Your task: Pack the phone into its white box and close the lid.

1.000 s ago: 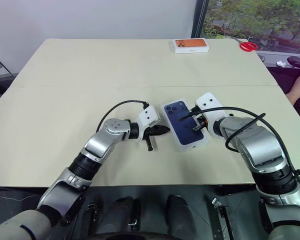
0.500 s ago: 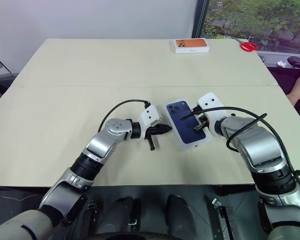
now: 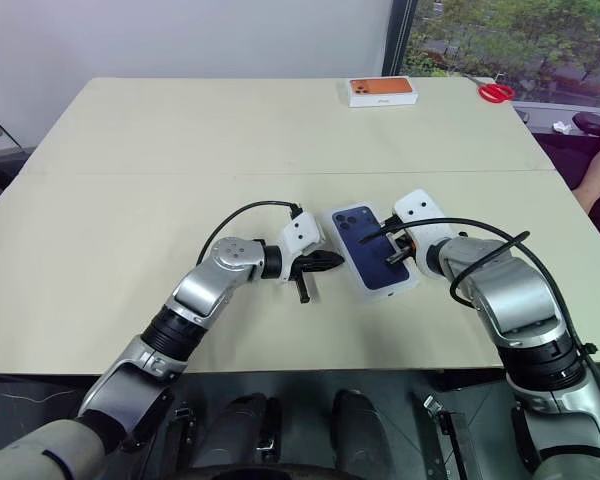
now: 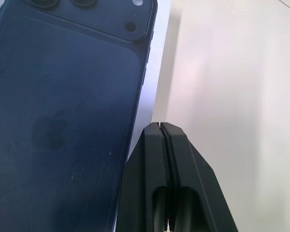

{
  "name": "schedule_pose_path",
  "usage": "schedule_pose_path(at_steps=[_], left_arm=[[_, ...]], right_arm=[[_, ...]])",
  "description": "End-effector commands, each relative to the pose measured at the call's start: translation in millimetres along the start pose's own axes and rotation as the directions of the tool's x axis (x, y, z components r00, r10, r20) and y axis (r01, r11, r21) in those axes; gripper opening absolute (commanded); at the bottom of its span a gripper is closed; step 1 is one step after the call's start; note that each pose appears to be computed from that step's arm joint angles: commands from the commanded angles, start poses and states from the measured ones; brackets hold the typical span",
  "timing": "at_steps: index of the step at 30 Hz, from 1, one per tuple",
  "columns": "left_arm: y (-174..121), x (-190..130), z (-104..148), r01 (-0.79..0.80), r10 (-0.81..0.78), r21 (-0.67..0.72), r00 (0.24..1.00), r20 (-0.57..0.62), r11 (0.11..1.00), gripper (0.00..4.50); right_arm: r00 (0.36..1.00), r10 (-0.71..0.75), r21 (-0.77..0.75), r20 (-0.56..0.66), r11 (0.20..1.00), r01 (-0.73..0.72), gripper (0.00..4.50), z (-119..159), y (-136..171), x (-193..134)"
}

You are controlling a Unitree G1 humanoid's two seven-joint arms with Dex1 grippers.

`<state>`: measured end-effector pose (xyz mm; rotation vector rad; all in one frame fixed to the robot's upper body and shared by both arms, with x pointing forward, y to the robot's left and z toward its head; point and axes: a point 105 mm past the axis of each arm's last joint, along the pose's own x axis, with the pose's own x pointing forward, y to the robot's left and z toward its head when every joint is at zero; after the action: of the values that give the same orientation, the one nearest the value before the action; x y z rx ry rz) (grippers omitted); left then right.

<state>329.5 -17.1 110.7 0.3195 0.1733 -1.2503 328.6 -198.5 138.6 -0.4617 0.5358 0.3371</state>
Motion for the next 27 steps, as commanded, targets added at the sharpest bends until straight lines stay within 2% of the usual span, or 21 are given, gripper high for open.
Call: schedule_pose_path(at_steps=[1,4,9,12,17,20,27], left_arm=[[7.2,-11.2,30.3,0.003,-0.005,0.015,0.995,0.104,1.000,0.00],[19.5,-16.1,39.2,-0.040,0.041,-0.017,0.990,0.134,0.999,0.00],[42.1,-7.3,44.2,-0.147,0.148,-0.016,0.985,0.087,0.989,0.00],[49.5,11.3,30.6,-0.189,0.188,0.001,0.982,-0.034,0.982,0.00],[47.6,22.9,15.1,-0.168,0.166,-0.003,0.978,-0.129,0.986,0.00],[42.5,24.9,-2.7,-0.144,0.144,0.016,0.966,-0.215,0.989,0.00],[42.2,21.4,-22.8,-0.156,0.149,-0.006,0.953,-0.265,0.988,0.00]], right_arm=[[0.995,-0.064,-0.034,0.073,0.997,0.067,0.04,14.1,-19.5,-22.7],[0.993,-0.049,-0.054,0.105,0.997,0.055,0.04,16.2,-22.4,-36.9],[0.982,0.114,-0.071,0.151,0.992,-0.104,0.04,12.3,4.4,-57.4],[0.982,0.170,-0.074,0.077,0.984,-0.165,0.04,-8.4,24.0,-52.7],[0.989,0.148,0.024,0.005,0.989,-0.148,0.04,-26.4,24.9,-42.8],[0.984,0.177,0.070,-0.029,0.982,-0.174,0.04,-36.5,34.3,-38.4],[0.988,0.143,0.157,-0.066,0.979,-0.132,0.04,-46.0,35.7,-28.3]])
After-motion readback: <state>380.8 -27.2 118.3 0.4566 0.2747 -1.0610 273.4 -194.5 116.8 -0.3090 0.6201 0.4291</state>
